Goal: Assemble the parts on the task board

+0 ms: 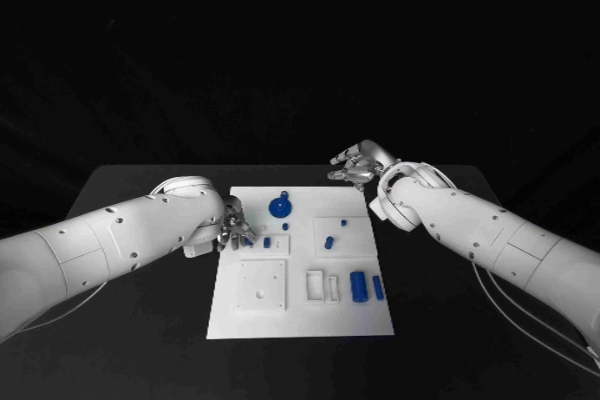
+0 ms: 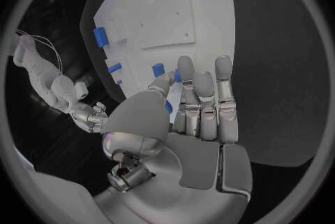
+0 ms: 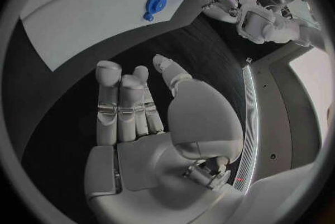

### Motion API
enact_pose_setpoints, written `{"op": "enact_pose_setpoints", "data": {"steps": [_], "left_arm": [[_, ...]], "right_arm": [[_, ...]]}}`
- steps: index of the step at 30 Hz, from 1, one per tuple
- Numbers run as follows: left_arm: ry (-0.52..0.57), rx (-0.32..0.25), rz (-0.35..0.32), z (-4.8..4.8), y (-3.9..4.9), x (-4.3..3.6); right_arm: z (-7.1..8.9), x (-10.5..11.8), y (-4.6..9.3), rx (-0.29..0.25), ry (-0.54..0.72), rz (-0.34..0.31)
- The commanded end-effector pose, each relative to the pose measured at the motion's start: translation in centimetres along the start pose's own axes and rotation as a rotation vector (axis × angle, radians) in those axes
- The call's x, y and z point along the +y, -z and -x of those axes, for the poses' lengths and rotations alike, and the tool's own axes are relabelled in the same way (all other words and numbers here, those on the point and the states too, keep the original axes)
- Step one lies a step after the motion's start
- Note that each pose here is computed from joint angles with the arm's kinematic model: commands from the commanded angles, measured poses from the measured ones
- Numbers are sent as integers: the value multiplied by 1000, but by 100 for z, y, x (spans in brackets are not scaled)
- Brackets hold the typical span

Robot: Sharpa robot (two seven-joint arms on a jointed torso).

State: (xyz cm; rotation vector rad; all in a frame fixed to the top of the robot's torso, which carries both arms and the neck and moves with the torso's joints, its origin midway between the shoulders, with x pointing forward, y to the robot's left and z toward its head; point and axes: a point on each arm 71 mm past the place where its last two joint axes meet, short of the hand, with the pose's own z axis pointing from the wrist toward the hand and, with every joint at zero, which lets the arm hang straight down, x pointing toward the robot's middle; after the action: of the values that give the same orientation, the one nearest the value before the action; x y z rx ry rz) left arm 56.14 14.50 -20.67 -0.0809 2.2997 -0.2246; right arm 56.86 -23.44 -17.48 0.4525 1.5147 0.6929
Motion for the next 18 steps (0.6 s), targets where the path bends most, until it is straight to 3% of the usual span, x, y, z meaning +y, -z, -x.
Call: {"op": "enact_pose_setpoints", "data": {"steps": [1, 9, 18], "left_arm": [[12, 33, -28, 10, 15, -24], [-4, 115, -51, 50, 43, -33], [-50, 181, -73, 44, 41, -96]], "right_arm": [[-15, 3, 1, 16, 10, 4], [-20, 3, 0, 17, 10, 4], [-33, 6, -2, 20, 9, 4]]}}
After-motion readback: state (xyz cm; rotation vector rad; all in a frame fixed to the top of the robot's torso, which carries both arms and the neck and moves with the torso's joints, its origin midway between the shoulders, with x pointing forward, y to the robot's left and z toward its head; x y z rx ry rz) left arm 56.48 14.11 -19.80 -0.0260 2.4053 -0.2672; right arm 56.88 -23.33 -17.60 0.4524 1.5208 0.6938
